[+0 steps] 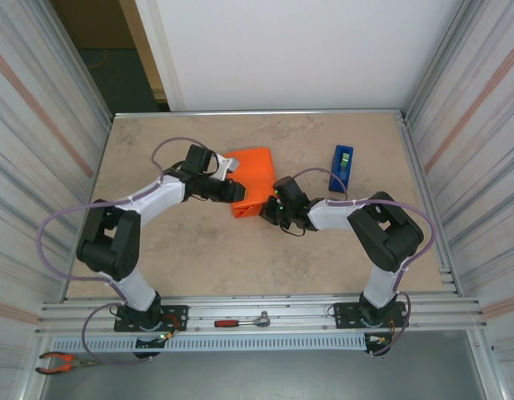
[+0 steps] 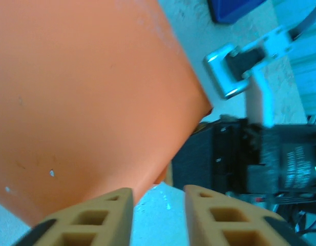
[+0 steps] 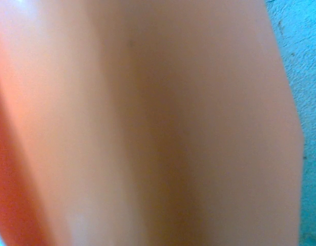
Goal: Wrap the gift box in paper
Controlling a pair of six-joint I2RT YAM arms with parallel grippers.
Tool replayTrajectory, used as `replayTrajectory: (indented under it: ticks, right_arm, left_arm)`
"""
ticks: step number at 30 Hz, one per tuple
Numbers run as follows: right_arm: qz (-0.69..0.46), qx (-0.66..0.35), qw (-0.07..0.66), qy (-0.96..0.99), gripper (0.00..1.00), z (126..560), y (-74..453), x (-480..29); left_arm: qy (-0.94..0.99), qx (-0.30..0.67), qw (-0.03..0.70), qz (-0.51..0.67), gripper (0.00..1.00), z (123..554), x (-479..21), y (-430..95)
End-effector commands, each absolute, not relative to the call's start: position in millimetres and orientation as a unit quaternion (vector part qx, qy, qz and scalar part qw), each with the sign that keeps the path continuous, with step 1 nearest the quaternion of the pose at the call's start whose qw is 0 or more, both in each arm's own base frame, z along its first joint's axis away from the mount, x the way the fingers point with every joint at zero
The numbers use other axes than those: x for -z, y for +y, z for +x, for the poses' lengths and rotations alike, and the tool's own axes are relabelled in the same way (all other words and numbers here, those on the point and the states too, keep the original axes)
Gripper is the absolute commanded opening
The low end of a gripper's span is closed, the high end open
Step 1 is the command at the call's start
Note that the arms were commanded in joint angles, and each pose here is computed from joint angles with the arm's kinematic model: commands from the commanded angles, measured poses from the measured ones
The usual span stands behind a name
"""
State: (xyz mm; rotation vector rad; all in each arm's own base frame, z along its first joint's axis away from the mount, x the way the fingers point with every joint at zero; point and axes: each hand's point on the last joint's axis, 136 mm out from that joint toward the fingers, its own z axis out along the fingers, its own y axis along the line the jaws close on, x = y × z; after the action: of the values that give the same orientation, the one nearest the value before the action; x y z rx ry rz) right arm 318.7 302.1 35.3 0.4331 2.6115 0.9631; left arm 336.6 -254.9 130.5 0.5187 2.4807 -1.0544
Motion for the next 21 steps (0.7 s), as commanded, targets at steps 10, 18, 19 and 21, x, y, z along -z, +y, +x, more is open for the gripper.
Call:
replayTrajectory:
  ticks: [10,18,19,21]
  right_arm:
    - [0.132,-0.359,0.166,0.909,0.0,321.3,309.1,-54.0]
    - [0.131,-0.36,0.165,0.909,0.0,320.0,309.0,-54.1]
    - [0.132,-0.36,0.166,0.909,0.0,320.9,308.5,-54.6]
    - [0.131,-0.36,0.166,0.909,0.0,320.4,308.5,-55.6]
  left_arm:
    - [0.867,0.192,0.278,0.366,0.68,322.6,-136.0,-253.5]
    - [0.82,0.056,0.354,0.447,0.75,325.8,-108.3,-261.2]
    - [0.819,0.045,0.357,0.448,0.76,327.8,-105.8,-258.6]
    - [0.816,0.028,0.363,0.448,0.76,331.5,-102.7,-254.5]
